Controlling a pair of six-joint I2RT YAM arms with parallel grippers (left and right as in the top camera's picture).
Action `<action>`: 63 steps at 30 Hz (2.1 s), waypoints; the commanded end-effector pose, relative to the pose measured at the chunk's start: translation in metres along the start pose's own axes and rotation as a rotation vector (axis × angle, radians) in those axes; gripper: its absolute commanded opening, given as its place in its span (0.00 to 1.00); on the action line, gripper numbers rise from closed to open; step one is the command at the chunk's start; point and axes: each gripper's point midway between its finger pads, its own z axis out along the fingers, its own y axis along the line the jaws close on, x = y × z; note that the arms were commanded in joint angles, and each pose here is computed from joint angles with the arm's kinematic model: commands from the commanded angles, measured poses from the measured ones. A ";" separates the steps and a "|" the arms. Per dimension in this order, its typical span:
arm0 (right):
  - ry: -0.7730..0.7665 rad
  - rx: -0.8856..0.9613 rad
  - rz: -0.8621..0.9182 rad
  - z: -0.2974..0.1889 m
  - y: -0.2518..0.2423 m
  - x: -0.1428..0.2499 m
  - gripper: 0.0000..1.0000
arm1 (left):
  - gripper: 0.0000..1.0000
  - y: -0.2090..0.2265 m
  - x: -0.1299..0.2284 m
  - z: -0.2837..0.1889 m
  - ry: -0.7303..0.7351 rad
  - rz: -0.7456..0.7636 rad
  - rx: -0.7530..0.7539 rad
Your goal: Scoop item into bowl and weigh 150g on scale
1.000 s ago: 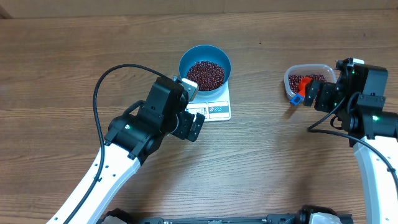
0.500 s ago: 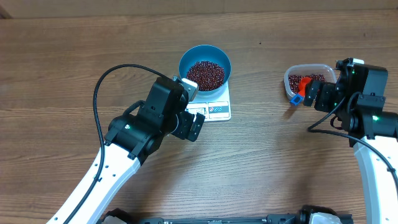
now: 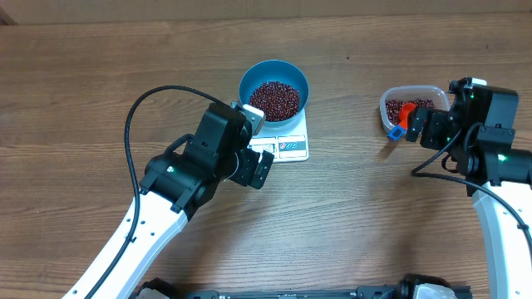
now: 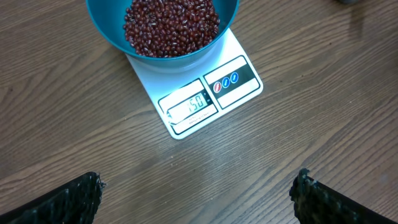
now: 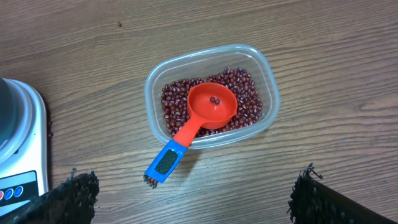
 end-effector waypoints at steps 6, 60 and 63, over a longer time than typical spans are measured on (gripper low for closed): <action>-0.032 0.010 0.004 -0.005 -0.002 -0.012 1.00 | 1.00 -0.001 0.002 0.003 0.010 0.014 0.007; -0.032 0.010 0.004 -0.005 -0.002 -0.012 1.00 | 1.00 -0.005 0.048 0.121 0.295 -0.385 -0.018; -0.032 0.010 0.004 -0.005 -0.002 -0.012 1.00 | 1.00 -0.005 0.047 0.121 0.293 -0.385 -0.017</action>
